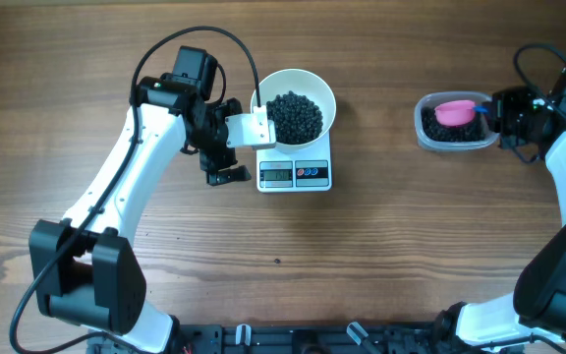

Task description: Scoop item into bowl and weigh 150g on scale

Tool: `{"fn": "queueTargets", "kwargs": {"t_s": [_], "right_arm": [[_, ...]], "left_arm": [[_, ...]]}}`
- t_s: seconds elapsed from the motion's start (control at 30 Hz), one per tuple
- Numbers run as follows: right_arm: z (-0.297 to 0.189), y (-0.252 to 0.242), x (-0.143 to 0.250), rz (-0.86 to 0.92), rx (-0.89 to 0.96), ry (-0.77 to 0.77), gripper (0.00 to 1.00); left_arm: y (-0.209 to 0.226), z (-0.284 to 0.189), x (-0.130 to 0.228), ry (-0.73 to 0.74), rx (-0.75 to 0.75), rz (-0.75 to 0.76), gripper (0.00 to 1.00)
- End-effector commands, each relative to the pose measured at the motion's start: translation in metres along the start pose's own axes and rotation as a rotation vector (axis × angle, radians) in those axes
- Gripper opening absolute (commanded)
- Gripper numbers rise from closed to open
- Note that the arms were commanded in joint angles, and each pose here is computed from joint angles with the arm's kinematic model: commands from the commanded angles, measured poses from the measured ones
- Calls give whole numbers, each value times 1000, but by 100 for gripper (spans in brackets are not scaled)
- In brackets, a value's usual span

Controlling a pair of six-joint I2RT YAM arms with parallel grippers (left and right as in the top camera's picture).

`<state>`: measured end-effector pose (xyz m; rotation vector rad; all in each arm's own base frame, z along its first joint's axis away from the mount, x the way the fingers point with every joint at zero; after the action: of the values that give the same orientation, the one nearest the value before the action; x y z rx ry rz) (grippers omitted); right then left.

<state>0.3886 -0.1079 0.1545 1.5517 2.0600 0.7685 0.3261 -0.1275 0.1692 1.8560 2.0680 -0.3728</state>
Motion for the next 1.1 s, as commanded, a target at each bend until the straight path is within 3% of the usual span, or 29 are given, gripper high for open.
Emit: {"fn": "queueTargets", "kwargs": {"t_s": [0.0, 0.27, 0.6, 0.77, 0.93, 1.07], "right_arm": [[1, 8, 3, -21, -31, 9, 4], [4, 12, 13, 19, -30, 28, 6], [4, 12, 13, 20, -28, 29, 19], [4, 11, 12, 19, -23, 22, 44], [4, 8, 7, 19, 1, -23, 82], [3, -1, -4, 25, 66, -113, 98]], "left_arm": [[0, -5, -1, -15, -8, 14, 100], [0, -5, -1, -15, -8, 14, 100], [0, -5, -1, -15, -8, 14, 100], [0, -5, -1, -15, -8, 14, 100], [0, -5, -1, -15, -8, 14, 100], [0, -5, -1, -15, -8, 14, 100]]}}
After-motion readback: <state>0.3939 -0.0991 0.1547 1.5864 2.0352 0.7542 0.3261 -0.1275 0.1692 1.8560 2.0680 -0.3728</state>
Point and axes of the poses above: each gripper's point midway between its finger pads, its own z axis out along the fingers, its own y axis along the line the jaws close on, x = y × z, the point moved 5 cm from there along -z, back along the fingers, and after that the axes turned 2 degrees about -z, right-handed, at the moved point
